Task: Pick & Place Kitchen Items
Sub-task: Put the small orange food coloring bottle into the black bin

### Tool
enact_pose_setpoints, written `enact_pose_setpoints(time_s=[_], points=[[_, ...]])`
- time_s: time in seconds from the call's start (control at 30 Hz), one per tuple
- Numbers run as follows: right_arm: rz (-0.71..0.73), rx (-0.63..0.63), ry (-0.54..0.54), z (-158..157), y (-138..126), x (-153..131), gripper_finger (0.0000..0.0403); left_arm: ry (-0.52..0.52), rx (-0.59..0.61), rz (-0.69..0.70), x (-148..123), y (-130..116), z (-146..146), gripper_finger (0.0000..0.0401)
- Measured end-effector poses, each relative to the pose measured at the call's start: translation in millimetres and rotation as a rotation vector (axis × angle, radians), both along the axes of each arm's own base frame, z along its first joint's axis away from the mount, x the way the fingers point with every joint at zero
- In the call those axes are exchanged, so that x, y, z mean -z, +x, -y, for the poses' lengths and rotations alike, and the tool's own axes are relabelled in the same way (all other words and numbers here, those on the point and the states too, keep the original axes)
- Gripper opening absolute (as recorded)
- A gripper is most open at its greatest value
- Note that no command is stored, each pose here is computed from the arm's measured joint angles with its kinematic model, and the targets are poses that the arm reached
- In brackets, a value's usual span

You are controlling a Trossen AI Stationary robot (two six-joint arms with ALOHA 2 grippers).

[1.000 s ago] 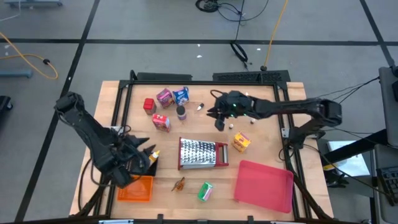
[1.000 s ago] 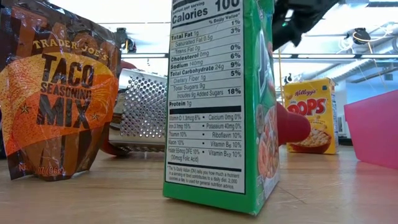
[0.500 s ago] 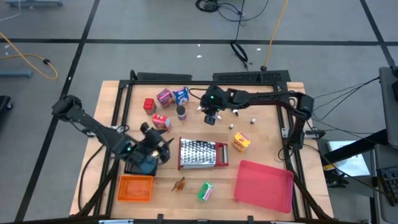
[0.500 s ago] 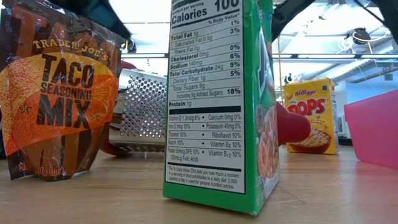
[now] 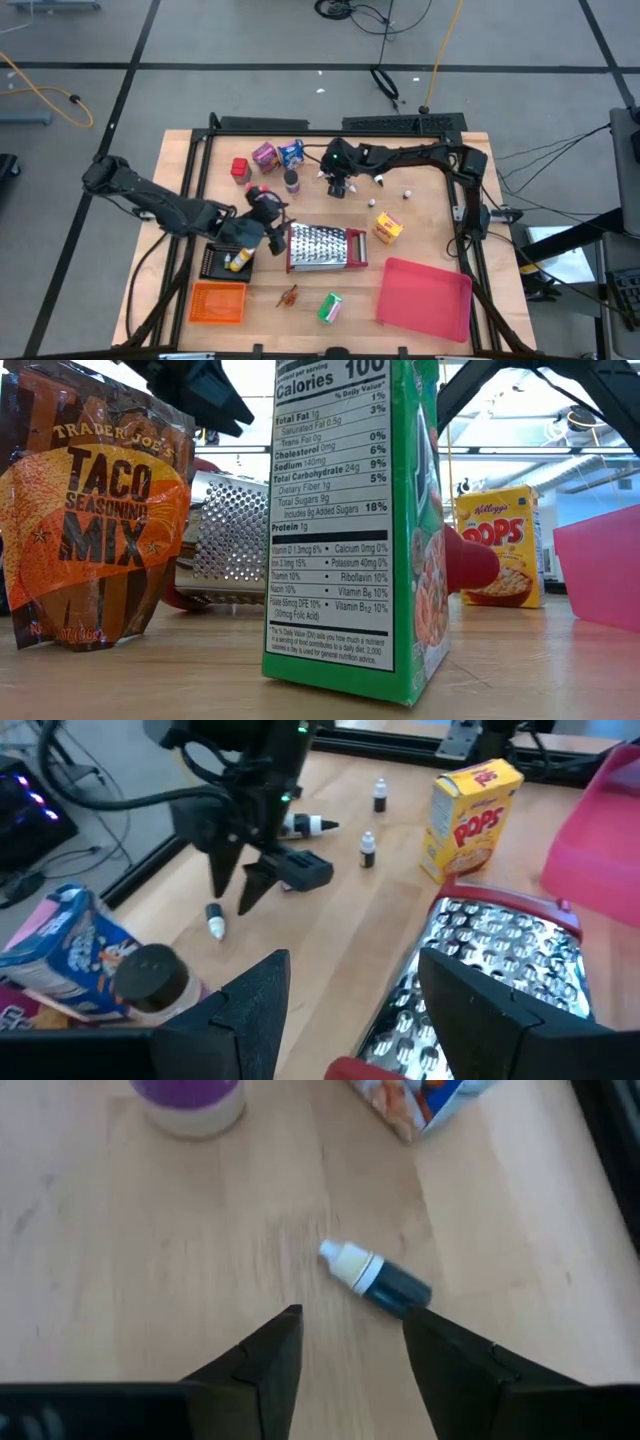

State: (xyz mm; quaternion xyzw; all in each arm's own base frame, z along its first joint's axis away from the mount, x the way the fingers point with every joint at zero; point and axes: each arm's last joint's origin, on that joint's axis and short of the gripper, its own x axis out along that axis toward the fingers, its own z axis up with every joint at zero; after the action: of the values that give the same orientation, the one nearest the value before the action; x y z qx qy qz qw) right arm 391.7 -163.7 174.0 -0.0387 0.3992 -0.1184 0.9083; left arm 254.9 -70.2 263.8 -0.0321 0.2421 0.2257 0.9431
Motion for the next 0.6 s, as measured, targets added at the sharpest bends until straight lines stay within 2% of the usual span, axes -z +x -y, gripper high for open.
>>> enact_pose_setpoints(time_s=[0.17,0.6], points=[[0.027,-0.021,-0.045,1.8,2.2,-3.8,0.0178,-0.001,0.009,-0.008,0.0,1.6,-4.0,0.0225],[0.043,-0.029,-0.070,10.0,0.4,-4.9,0.0190,0.009,0.018,-0.016,0.0,2.2,-5.5,0.0225]])
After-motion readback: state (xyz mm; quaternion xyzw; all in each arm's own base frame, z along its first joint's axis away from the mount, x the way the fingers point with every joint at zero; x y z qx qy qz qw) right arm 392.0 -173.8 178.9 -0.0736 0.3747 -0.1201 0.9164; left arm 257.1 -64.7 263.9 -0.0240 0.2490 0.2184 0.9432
